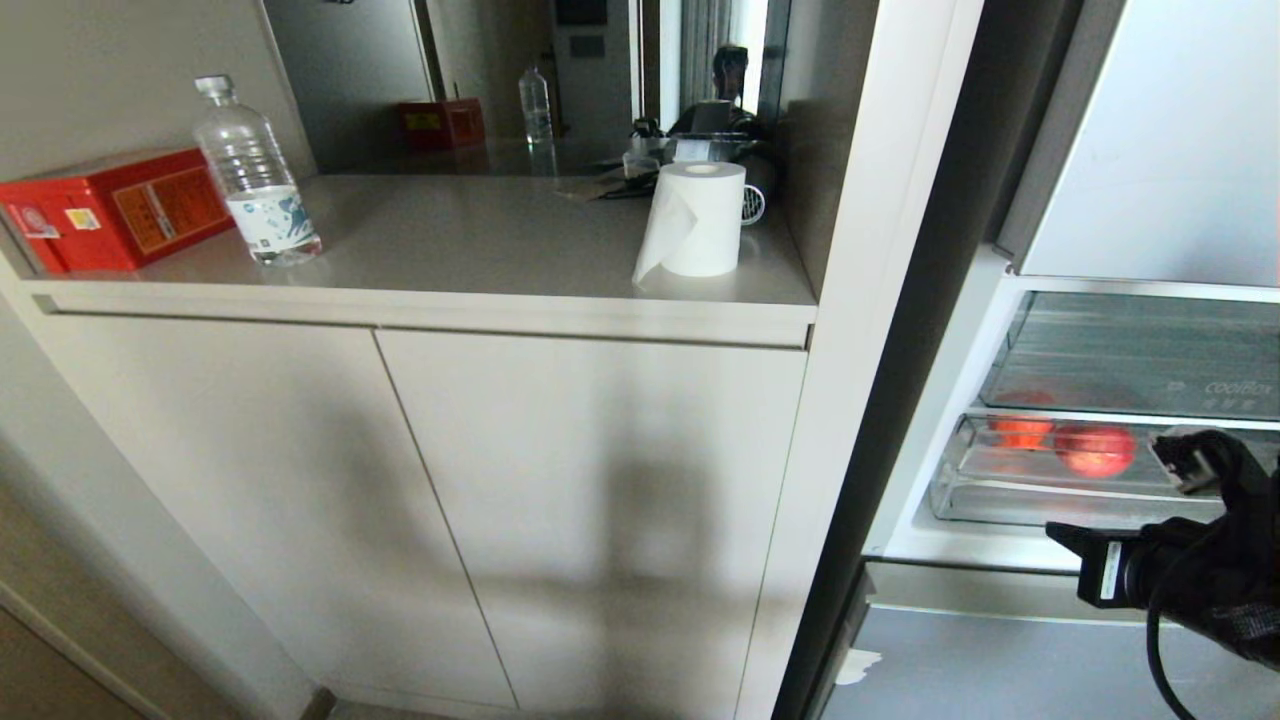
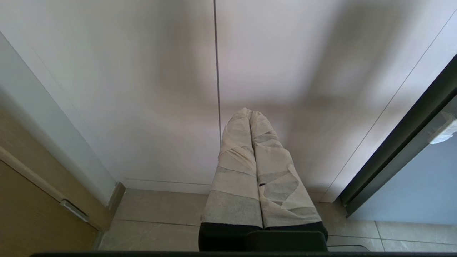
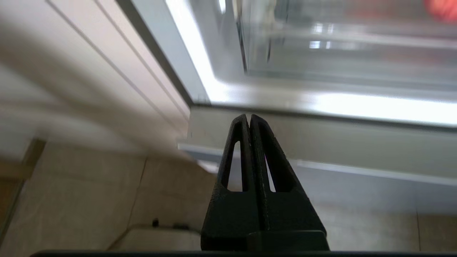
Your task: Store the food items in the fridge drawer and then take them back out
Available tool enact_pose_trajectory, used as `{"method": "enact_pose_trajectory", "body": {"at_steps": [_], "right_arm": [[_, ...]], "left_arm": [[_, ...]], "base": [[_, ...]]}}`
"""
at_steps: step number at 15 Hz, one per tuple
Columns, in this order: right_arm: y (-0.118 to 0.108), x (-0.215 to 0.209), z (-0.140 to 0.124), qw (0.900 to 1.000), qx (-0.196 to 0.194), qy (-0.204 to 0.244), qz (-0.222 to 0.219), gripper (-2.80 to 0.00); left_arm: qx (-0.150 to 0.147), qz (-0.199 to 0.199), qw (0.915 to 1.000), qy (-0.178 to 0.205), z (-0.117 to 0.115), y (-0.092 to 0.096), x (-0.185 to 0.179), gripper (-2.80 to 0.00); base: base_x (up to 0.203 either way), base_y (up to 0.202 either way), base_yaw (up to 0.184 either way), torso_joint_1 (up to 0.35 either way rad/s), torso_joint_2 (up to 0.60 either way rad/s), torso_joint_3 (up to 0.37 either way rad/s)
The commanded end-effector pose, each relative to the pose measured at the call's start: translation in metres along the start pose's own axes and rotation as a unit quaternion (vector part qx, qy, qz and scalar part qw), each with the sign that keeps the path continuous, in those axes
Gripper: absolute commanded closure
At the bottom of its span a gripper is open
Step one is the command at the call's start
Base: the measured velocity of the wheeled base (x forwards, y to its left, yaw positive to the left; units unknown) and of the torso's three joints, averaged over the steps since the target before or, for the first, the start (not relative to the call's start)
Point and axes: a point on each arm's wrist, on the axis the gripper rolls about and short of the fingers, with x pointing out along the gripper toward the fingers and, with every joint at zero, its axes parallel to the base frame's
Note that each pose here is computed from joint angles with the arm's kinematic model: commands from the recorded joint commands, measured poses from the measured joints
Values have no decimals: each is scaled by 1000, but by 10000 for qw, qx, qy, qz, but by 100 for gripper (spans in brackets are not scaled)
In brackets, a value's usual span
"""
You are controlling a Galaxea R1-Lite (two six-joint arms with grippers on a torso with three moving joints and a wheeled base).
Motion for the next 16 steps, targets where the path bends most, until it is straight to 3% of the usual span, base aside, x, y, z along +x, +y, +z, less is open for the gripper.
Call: {"method": "enact_pose_trajectory", "body": {"at_steps": [1,4,5,16], "right_arm": [[-1,7,-3,10000,2,17,6,0],[-2,17,-6,10000,4,74,3,0],[-2,20,-7,10000,5,79,2,-280],[-5,64,0,9993,32,-368,-104,-280]], "left_arm": [[-3,2,10000,2,0,0,0,0],[-3,2,10000,0,0,0,0,0],[-3,2,10000,7,0,0,0,0],[-3,2,10000,6,0,0,0,0]], "base": [[0,0,0,0,0,0],[0,0,0,0,0,0],[0,0,0,0,0,0],[0,0,0,0,0,0]]}}
